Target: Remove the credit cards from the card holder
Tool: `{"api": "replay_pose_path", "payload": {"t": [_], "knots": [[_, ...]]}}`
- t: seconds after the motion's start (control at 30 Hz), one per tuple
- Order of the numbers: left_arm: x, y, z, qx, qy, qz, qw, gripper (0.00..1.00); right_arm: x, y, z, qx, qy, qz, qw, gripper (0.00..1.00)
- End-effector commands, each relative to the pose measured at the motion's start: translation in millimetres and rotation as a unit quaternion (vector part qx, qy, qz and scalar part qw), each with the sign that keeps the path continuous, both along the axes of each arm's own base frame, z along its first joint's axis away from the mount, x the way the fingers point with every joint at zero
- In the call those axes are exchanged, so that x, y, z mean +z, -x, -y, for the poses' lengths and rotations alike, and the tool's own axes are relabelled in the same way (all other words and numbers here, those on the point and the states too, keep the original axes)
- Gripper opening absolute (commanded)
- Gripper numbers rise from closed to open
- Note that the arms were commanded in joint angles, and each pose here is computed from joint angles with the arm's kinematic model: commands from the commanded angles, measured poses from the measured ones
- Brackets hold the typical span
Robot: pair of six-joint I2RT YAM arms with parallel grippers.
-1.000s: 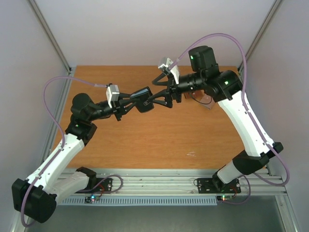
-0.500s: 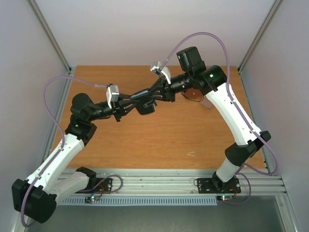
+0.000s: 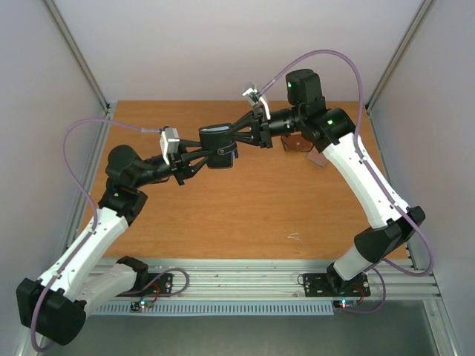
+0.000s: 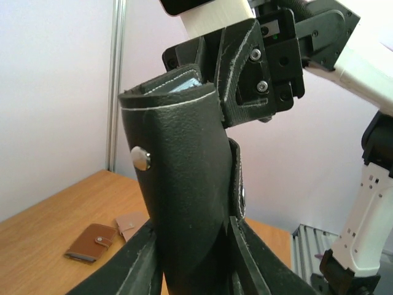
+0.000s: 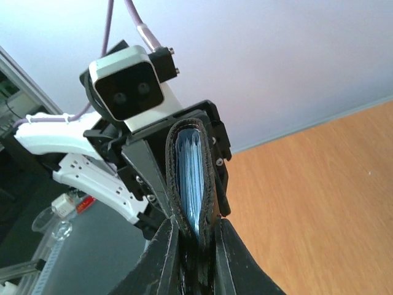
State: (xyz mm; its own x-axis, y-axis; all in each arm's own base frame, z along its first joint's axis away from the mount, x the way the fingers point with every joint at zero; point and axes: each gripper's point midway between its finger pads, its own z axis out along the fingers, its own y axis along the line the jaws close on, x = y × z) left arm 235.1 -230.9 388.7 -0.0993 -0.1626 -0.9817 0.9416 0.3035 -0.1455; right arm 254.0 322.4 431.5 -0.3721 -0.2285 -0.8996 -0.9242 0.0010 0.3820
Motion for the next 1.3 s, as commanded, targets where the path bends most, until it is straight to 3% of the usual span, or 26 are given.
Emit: {"api": "replay_pose_path", "payload": {"t": [0.0,0.1,0.17,0.23,0.27,0.3,0.37,0.43,0.53,0.67,0.77,0.93,1.27], "knots": [[7.6,6.1,-1.5,-0.001,0.009,0.023,1.000,0.23,42.9,14.7,2.0,0.029,-0.061,0.031,0.997,0.01],[9.1,7.1,-0.8,-0.004,0.008,0.033,0.999,0.04,41.1,12.8,2.0,0.024,-0.059,0.028,0.998,0.01],[8.8,6.3,-0.7,-0.003,0.007,0.036,0.999,0.00,37.4,9.4,1.6,0.012,-0.051,0.026,0.998,0.05],[7.9,2.4,-2.1,0.009,0.008,0.025,1.000,0.00,27.0,-9.5,4.7,-0.053,-0.019,0.027,0.998,0.40],[5.9,-2.8,-3.7,0.023,0.009,0.013,1.000,0.00,18.3,-35.2,11.8,-0.136,0.016,0.037,0.990,0.51],[4.2,-10.9,-7.2,0.048,0.013,-0.004,0.999,0.00,10.9,-51.8,21.5,-0.196,0.047,0.040,0.979,0.52],[-2.8,-30.5,-17.5,0.111,0.021,-0.042,0.993,0.00,-0.3,-78.6,46.8,-0.308,0.108,0.054,0.944,0.51],[-10.5,-53.6,-35.0,0.193,0.028,-0.069,0.978,0.00,-2.5,-85.5,59.4,-0.367,0.148,0.089,0.914,0.53],[-17.6,-76.6,-57.7,0.281,0.036,-0.090,0.955,0.00,-4.9,-73.6,42.3,-0.370,0.172,0.134,0.903,0.55],[-12.4,-71.1,-48.5,0.249,0.043,-0.091,0.963,0.00,-17.8,-44.3,-13.6,-0.300,0.187,0.195,0.915,0.54],[-7.5,-66.6,-43.2,0.226,0.057,-0.097,0.968,0.00,-18.7,-38.2,-42.2,-0.284,0.196,0.242,0.907,0.51],[-4.9,-61.8,-40.9,0.211,0.069,-0.106,0.969,0.00,-32.2,-63.8,-47.1,-0.317,0.233,0.261,0.881,0.40],[-4.1,-58.5,-36.3,0.191,0.077,-0.113,0.972,0.00,-55.3,-77.6,-53.4,-0.329,0.262,0.252,0.872,0.33]]}}
